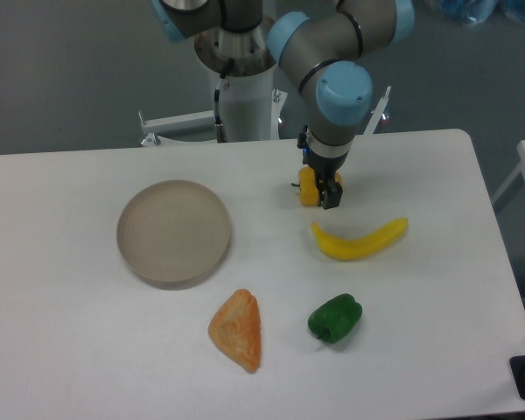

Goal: Pick up the yellow pepper from the table
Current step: 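Lower and close the gripper around the yellow pepper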

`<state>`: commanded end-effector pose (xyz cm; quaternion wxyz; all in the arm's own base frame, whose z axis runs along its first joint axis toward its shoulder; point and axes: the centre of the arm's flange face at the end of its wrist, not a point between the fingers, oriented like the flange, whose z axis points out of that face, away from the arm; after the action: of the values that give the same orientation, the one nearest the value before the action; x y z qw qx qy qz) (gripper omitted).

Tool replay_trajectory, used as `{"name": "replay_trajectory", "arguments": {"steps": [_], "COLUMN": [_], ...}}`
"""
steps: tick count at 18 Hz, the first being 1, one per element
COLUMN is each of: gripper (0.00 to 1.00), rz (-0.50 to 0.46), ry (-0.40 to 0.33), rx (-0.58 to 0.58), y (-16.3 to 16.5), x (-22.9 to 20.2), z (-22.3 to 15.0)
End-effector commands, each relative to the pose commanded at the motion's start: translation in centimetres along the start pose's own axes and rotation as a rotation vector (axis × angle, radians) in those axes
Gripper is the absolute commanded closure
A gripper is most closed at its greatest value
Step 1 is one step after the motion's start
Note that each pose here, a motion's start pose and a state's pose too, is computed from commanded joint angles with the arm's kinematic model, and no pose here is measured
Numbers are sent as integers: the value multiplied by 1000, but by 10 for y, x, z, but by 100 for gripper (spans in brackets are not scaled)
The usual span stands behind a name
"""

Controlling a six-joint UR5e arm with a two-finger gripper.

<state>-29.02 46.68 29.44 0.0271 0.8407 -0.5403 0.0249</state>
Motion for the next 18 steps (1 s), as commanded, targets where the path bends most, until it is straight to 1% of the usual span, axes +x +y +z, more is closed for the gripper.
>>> {"name": "replay_trajectory", "arguments": {"steps": [1, 3, 5, 7, 10, 13, 15, 16, 17, 18], "gripper": [0, 0, 0, 0, 0, 0, 0, 1, 5, 12], "rz": [10, 62, 81, 69, 58, 52, 53, 57, 59, 59], "ry": [12, 31, 49, 60, 57, 47, 26, 14, 18, 20], "rx": [0, -7, 1, 8, 15, 16, 6, 0, 2, 3], "y": [0, -2, 3, 7, 11, 15, 15, 13, 13, 12], "x": [3, 10, 19, 25, 25, 24, 20, 17, 15, 16], "z": [5, 12, 20, 25, 26, 28, 29, 30, 34, 36]}}
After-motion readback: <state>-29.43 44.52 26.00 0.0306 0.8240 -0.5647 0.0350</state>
